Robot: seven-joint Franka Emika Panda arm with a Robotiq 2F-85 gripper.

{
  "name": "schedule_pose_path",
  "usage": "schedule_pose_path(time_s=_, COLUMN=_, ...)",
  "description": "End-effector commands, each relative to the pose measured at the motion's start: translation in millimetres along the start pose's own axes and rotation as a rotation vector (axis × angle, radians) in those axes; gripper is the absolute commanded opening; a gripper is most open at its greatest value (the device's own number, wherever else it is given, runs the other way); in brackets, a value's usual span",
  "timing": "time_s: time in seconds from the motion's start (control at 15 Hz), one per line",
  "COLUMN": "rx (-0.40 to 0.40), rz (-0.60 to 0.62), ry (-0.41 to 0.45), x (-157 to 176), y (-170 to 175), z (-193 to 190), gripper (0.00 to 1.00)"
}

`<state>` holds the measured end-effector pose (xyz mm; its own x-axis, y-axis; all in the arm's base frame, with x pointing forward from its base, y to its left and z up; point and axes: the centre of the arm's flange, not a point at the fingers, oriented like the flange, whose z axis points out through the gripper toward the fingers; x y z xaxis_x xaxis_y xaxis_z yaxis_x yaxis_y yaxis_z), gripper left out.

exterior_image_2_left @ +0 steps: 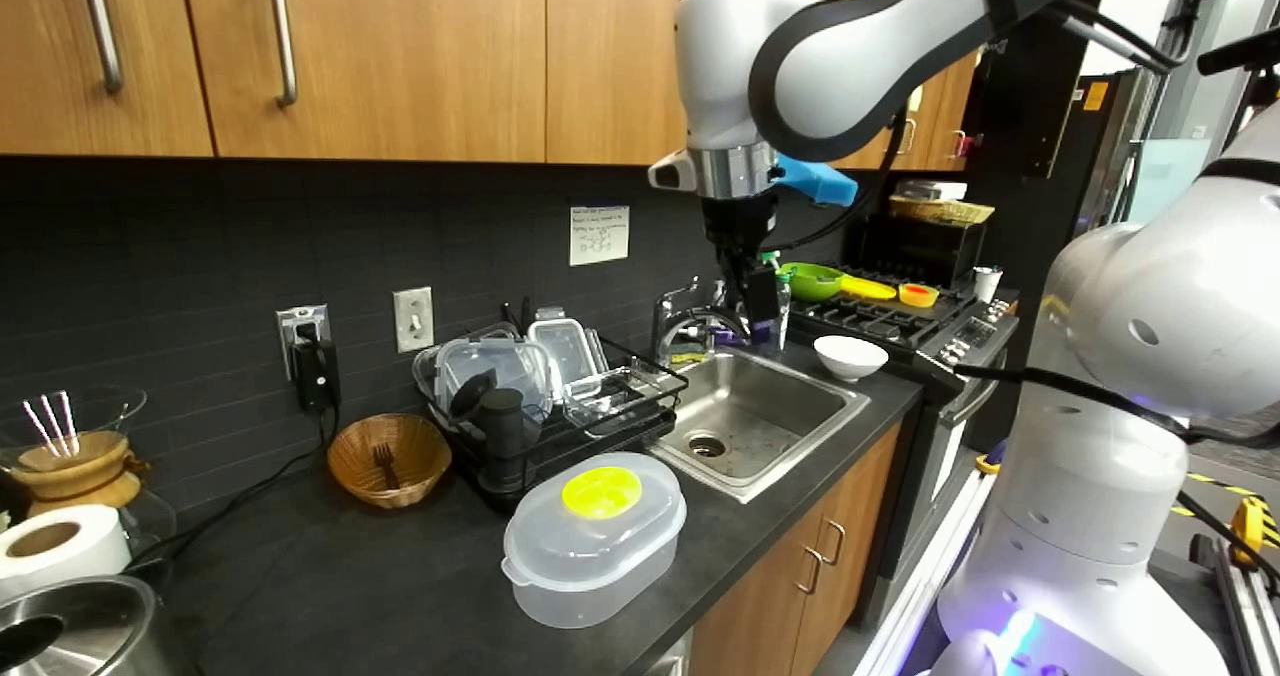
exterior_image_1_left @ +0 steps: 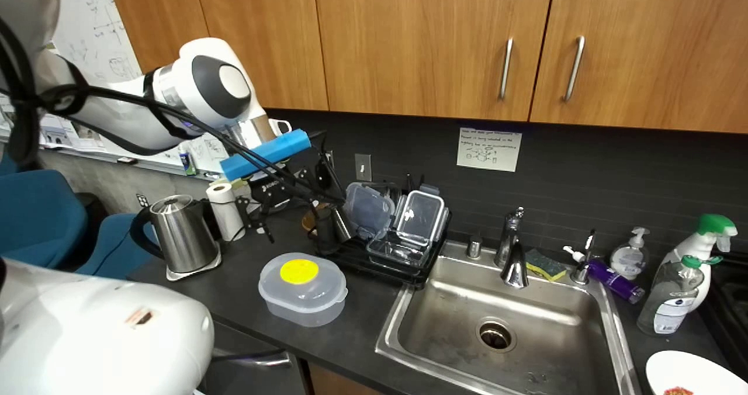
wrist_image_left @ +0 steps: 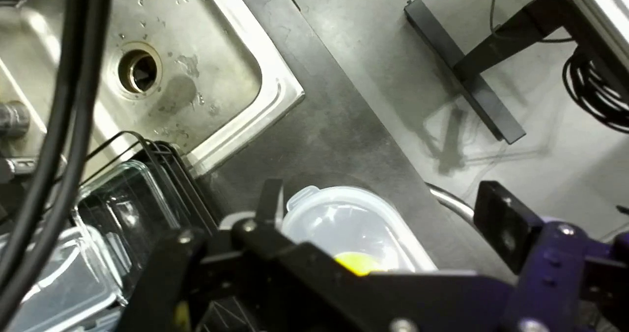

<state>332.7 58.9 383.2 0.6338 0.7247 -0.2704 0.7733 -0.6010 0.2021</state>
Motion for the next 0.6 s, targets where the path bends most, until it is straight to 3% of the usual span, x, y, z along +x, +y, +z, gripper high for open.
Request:
schedule_pose_path(time_s=0.0, rx=-0.001, rz=-0.199, ry=-0.028, x=8.7, y=9.6, z=5.3, gripper=1.00)
schedule_pose_path(time_s=0.2, rx=-0.024, rz=-0.330, ry=-0.076, x=16.3, y=11.0, z=7.2, gripper=1.00)
schedule_pose_path(time_s=0.53, rx=-0.064, rz=-0.431, ry=-0.156, x=27.2, y=13.2, z=9.3, gripper=1.00)
